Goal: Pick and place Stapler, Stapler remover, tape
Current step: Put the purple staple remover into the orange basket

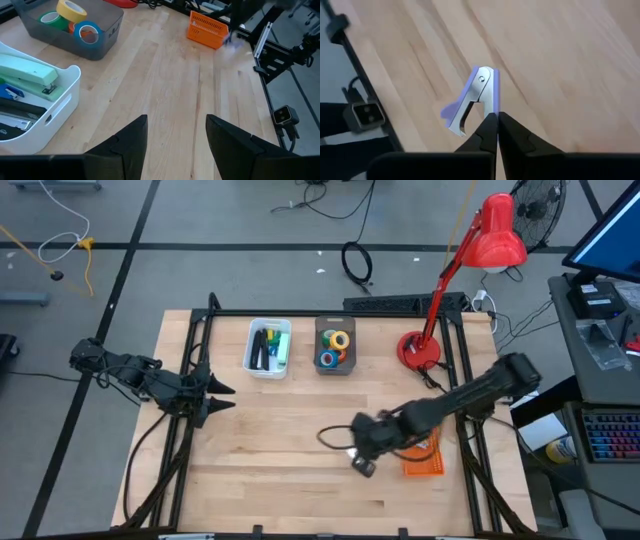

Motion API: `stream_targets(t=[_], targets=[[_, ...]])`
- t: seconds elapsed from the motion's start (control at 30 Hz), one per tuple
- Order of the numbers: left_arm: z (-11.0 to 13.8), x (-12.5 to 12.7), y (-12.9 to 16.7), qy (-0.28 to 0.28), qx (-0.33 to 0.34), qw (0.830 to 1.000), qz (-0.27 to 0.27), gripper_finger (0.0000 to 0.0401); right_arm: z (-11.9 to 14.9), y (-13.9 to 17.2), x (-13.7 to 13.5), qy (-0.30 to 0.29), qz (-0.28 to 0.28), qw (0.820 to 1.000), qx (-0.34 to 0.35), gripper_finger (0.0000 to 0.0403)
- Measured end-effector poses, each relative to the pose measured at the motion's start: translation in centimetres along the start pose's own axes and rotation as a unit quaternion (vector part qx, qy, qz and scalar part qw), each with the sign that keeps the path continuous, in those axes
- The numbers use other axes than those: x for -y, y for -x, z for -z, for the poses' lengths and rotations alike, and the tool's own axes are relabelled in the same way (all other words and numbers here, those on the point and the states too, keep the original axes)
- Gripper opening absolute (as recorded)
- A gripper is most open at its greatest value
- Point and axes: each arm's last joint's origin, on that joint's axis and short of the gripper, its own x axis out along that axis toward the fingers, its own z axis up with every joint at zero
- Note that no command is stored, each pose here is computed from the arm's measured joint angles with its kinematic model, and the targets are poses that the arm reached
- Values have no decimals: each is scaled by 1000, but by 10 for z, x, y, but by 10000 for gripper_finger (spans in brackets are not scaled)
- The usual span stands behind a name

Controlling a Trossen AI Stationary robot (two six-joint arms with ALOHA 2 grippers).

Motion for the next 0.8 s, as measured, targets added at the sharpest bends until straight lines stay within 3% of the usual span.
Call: stream_targets(t=[0.17, 0.33, 0.6, 0.8], targets=[[-1, 0, 0, 5, 3, 1000, 2, 202, 31, 45, 16, -69, 63, 995, -25, 0], [-1, 1, 0, 2, 5, 1000, 4, 202, 61, 69, 25, -127, 117, 984, -44, 0], [-1, 1, 0, 4, 5, 1000, 4, 202, 107, 47, 40, -163, 156, 972, -72, 0], [-1, 1, 0, -13, 6, 1000, 4, 202, 126, 20, 62, -188, 116, 973, -67, 0]])
